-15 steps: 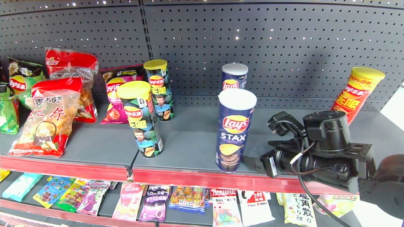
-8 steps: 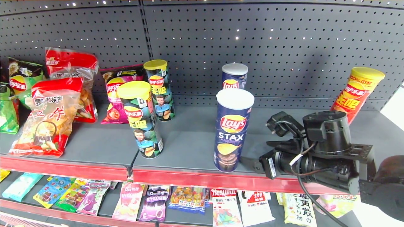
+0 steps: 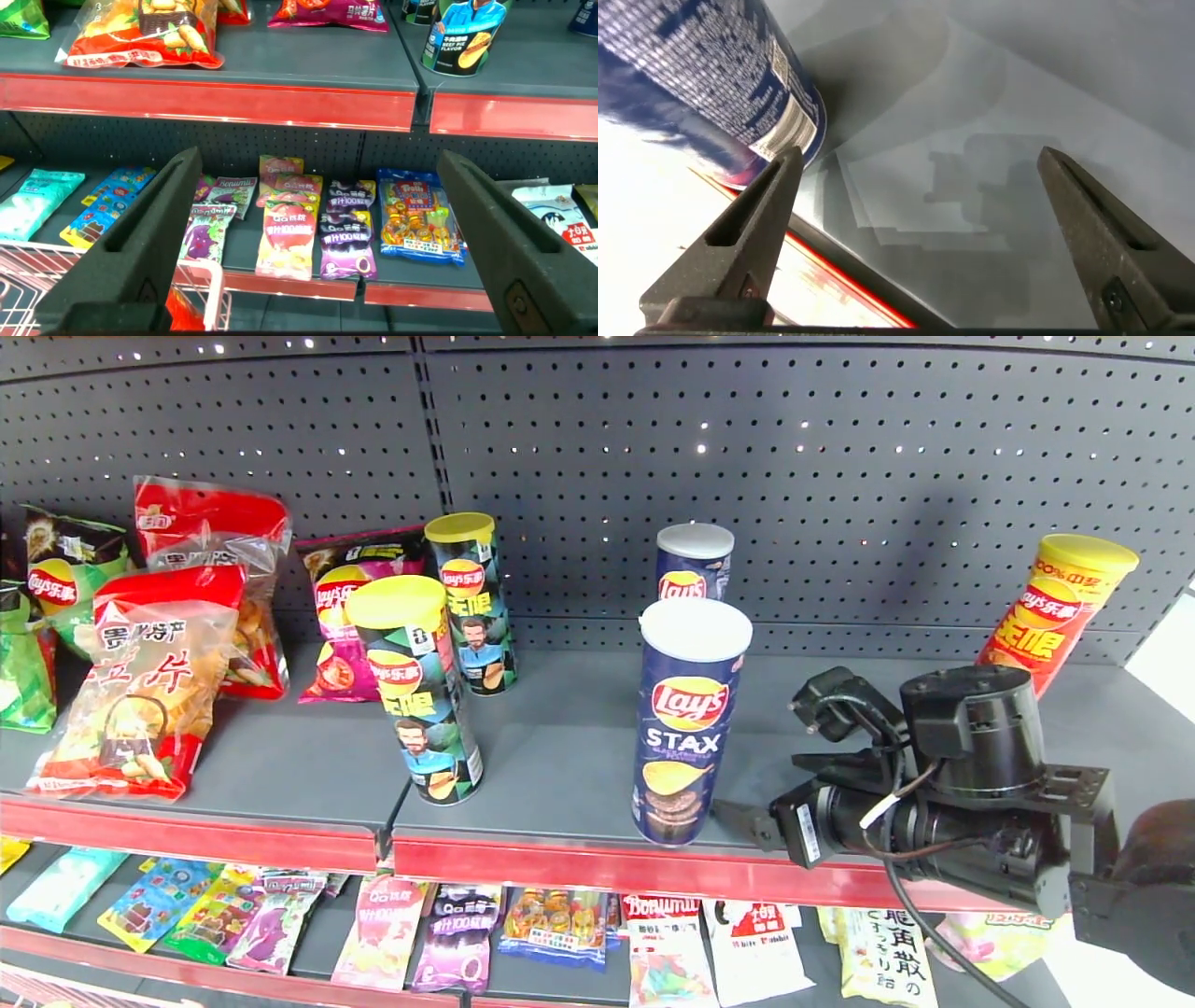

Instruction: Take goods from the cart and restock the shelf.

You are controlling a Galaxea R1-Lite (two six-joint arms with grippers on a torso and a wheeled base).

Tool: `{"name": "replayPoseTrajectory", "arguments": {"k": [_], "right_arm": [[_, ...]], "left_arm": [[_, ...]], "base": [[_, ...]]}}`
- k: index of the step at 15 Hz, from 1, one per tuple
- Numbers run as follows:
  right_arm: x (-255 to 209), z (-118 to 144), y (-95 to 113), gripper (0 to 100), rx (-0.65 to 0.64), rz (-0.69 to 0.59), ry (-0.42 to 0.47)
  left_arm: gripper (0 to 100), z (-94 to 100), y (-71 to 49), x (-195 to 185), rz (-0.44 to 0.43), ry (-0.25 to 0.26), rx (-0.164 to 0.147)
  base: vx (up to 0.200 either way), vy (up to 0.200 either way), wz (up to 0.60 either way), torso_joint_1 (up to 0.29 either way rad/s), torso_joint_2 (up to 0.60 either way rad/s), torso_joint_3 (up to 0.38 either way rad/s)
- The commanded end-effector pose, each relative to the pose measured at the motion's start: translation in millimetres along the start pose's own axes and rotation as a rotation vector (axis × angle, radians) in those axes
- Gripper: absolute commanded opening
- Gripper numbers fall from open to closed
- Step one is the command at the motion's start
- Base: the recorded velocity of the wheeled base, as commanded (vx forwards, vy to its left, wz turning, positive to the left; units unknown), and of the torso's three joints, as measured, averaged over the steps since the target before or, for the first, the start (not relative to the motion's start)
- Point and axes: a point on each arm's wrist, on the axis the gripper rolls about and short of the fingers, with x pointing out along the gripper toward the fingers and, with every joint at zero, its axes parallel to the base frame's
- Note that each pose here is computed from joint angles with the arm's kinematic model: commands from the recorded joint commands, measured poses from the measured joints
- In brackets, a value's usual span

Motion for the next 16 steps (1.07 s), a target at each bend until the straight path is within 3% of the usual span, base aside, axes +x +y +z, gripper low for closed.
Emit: {"name": "replayPoseTrajectory", "arguments": {"k": [1,4,8,13,16], "right_arm": [[-7.8,1.3,-6.2,100,0.01,-0.018,-0.017],[-36.5,-1.8,-22.2,100,0.037,-0.062,-0.063],[-93.2,-24.4,-31.6,100,0.05,-0.089,-0.142],[-173.7,-76.6,-56.5,100,0.156,-0.25,-0.27],[-219.8,-106.2,-37.7,100,0.13,-0.332,-0.33]], "left_arm": [[100,0.1,0.0,0.1,0.001,0.0,0.0],[100,0.1,0.0,0.1,0.001,0.0,0.0],[100,0.1,0.0,0.1,0.001,0.0,0.0],[100,0.1,0.0,0.1,0.001,0.0,0.0],[100,0.1,0.0,0.1,0.001,0.0,0.0]], "base": [[0.0,0.0,0.0,0.0,0.0,0.0],[0.0,0.0,0.0,0.0,0.0,0.0],[0.0,0.0,0.0,0.0,0.0,0.0],[0.0,0.0,0.0,0.0,0.0,0.0],[0.0,0.0,0.0,0.0,0.0,0.0]]}}
